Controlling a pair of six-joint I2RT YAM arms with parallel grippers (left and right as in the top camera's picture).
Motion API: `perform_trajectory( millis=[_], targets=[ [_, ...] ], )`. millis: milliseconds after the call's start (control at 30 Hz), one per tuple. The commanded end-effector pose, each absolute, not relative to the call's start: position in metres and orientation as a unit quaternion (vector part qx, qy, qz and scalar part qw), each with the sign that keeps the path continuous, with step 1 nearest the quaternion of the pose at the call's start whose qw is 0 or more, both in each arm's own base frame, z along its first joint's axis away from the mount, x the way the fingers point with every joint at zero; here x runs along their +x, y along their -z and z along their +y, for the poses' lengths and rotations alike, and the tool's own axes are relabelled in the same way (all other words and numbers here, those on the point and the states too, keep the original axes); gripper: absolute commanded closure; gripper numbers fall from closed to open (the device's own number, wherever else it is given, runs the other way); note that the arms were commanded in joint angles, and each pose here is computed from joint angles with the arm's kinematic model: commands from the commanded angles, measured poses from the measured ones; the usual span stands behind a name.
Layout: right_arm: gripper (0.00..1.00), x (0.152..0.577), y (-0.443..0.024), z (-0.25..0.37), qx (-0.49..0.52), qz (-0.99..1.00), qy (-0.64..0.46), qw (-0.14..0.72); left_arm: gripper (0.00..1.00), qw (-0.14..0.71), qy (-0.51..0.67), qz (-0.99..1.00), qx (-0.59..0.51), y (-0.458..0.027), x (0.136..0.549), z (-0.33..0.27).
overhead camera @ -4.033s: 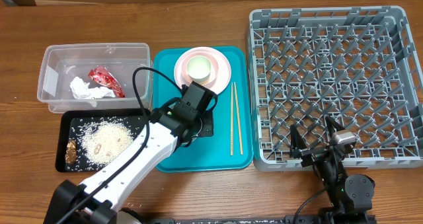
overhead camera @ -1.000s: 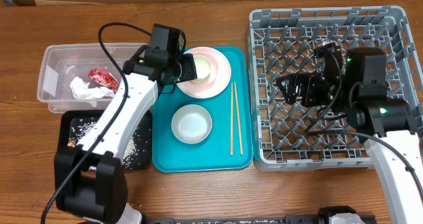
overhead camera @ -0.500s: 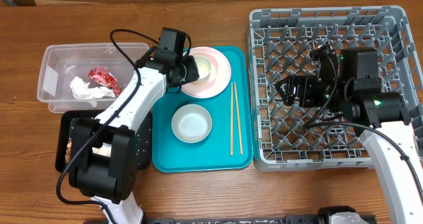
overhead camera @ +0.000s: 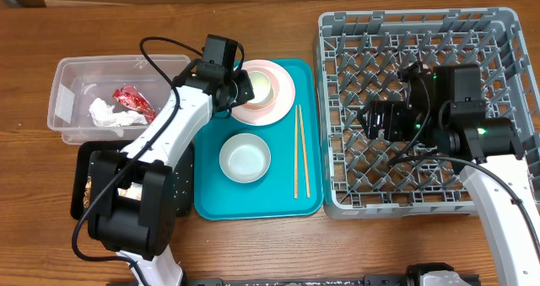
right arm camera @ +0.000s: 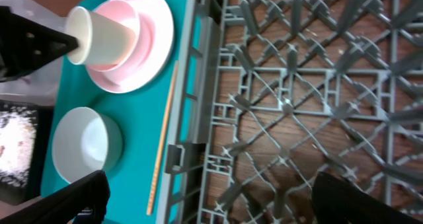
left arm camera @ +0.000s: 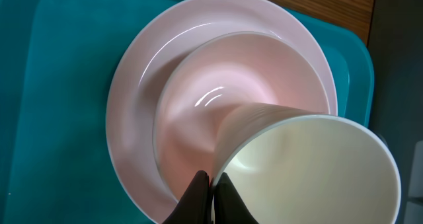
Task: Sort waste into correct bins and load items into the dishwasher
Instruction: 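Grasp the white cup on the pink plate with the left gripper, then lift the white cup and swing it right toward the right gripper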
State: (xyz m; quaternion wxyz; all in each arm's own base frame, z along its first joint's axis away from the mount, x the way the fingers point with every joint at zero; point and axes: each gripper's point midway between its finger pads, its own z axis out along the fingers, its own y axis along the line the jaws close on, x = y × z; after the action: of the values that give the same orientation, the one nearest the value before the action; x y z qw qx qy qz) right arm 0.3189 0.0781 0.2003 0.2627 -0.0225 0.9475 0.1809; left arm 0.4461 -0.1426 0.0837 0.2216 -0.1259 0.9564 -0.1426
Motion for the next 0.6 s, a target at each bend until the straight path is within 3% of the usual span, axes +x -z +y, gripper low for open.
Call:
perform_trajectory(
  millis=[0, 133, 267, 333, 567],
  targets=[
    [0.00, 0.324, -0.209, 0.071, -0.020, 0.946, -0.161, 0.280, 0.96, 0.230, 0.143, 0.954, -0.126, -0.088, 0.451, -0.144],
    [0.00, 0.330, -0.215, 0.071, -0.023, 0.942, -0.161, 0.294, 0.96, 0.240, 0.185, 0.944, -0.129, -0.114, 0.459, -0.147],
    [0.00, 0.333, -0.238, 0.080, -0.035, 0.931, -0.187, 0.311, 0.96, 0.241, 0.309, 0.913, -0.110, -0.182, 0.460, -0.153],
    [0.00, 0.330, -0.264, 0.103, -0.064, 0.910, -0.254, 0.320, 0.96, 0.219, 0.402, 0.885, -0.090, -0.227, 0.448, -0.154],
    [0.00, 0.313, -0.319, 0.163, -0.172, 0.813, -0.451, 0.326, 0.96, 0.123, 0.647, 0.750, 0.054, -0.315, 0.386, -0.171]
  ],
)
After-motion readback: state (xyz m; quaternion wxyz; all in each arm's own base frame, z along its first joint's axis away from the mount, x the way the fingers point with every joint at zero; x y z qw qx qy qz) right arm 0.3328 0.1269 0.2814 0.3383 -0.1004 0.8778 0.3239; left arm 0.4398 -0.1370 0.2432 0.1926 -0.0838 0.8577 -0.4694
